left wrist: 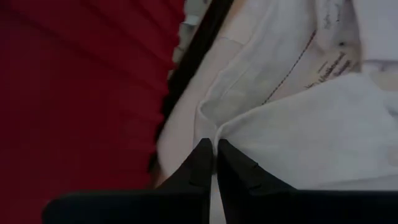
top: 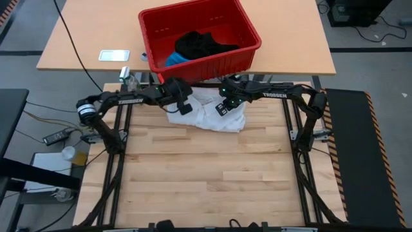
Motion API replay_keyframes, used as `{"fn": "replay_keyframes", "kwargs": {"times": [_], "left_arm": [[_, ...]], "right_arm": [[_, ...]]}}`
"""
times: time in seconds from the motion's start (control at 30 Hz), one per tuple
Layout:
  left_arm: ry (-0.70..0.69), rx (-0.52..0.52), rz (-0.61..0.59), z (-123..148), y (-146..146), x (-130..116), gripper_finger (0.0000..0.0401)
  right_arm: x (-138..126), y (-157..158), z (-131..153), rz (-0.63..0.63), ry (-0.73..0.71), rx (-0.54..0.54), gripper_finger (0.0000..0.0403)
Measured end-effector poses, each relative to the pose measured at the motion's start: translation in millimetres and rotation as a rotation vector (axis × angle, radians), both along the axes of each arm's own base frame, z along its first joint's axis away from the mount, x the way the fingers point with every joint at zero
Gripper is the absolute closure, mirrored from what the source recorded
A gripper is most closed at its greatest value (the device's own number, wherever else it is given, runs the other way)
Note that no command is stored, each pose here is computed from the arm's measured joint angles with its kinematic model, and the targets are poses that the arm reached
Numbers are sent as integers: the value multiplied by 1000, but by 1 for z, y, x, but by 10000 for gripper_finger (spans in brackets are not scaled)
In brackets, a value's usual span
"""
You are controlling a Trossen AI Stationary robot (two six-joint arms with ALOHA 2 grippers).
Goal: Fold laundry
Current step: Fold the white polo shirt
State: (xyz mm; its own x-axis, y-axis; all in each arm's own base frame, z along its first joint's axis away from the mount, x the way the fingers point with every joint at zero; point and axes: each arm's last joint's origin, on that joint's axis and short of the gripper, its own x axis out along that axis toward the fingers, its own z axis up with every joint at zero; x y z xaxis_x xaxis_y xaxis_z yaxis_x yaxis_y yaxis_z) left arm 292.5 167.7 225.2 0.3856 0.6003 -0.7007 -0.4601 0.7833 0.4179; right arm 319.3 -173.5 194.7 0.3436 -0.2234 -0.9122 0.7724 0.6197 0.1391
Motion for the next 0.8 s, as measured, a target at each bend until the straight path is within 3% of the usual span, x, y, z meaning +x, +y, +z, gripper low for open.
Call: {"fn": "replay_keyframes", "kwargs": {"times": [0.17, 0.33, 0.57, 0.67, 0.8], "left_arm": [[12, -67, -13, -25, 13, 6, 349], [-58, -60, -16, -28, 18, 14, 281], [-118, -23, -3, -7, 16, 10, 181], [-148, 8, 26, 13, 12, 2, 167], [-248, 66, 28, 46, 6, -11, 173]], "right_arm": [[-9, -9, -14, -18, -43, 29, 332], [-18, -19, -17, -50, -45, 66, 258], [-35, -32, -14, -76, -53, 171, 158], [-44, -34, -8, -121, -54, 211, 132], [-53, -34, 8, -166, -72, 177, 122]]}}
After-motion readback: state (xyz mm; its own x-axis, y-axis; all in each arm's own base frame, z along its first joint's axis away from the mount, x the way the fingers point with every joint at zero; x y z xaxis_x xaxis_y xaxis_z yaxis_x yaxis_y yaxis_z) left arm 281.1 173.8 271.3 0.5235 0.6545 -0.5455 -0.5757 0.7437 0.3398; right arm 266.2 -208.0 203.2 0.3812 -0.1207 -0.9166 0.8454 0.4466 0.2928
